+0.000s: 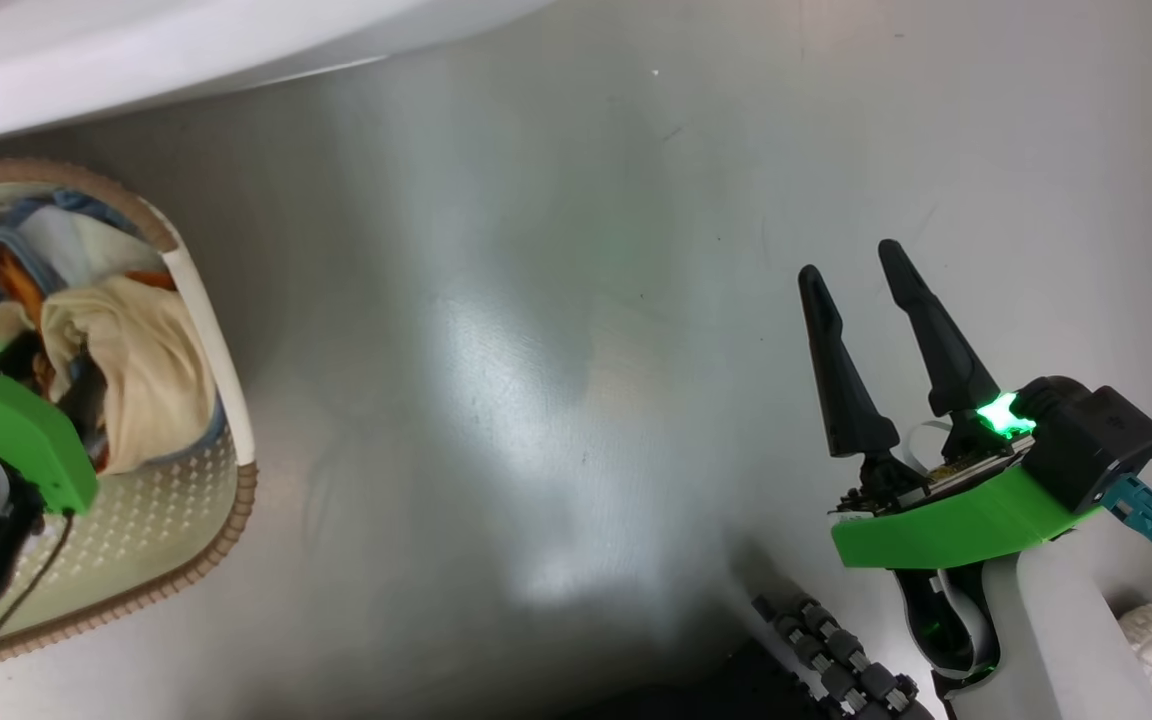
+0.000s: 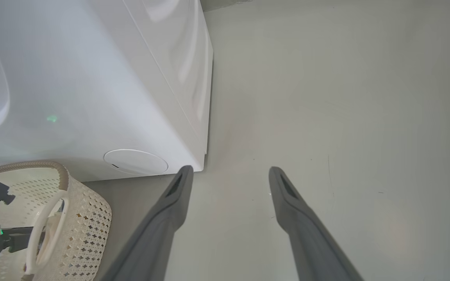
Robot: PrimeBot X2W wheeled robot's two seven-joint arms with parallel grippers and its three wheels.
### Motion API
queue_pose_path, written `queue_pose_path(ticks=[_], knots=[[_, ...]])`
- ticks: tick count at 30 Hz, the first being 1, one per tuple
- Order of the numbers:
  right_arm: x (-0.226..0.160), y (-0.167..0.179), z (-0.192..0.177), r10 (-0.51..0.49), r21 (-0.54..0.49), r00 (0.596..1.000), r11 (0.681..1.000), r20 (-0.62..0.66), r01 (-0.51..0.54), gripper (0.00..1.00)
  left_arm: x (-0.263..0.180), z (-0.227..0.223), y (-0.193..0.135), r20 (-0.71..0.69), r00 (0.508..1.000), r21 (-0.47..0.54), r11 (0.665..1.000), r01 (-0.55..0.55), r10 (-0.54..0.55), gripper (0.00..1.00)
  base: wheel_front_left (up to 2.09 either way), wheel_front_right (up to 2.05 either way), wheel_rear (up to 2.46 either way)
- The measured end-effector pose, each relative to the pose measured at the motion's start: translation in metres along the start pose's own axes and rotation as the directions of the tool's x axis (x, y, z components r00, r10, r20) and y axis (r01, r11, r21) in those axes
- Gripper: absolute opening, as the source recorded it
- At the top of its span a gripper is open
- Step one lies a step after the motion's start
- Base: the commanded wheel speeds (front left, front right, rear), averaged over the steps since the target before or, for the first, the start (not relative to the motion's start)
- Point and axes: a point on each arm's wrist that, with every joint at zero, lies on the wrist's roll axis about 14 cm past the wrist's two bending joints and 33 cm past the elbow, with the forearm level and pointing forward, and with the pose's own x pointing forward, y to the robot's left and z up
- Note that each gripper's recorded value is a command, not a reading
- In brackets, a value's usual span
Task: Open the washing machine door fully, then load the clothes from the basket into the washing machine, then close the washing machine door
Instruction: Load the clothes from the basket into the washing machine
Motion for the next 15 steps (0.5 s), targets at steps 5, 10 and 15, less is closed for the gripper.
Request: queue_pose_path(ticks=[5,10,15], knots=[[0.000,-0.003,-0.003,-0.007,-0.003,1.000,1.000,-0.008,0.007,1.00,0.006,-0.005,0.005,-0.046,0.999,0.004,1.000,-0.014,0.014,1.00,0.00,0.00,0.00],[-0.001,-0.004,-0.004,-0.011,-0.005,1.000,1.000,-0.012,0.011,1.00,0.009,-0.012,0.014,-0.101,0.994,0.015,0.999,-0.046,0.048,1.00,0.00,0.00,0.00],[0.000,-0.003,-0.002,-0.007,-0.003,1.000,1.000,-0.004,0.007,1.00,0.009,-0.014,0.010,-0.111,0.992,0.009,0.998,-0.055,0.056,0.00,0.00,0.00,0.00]])
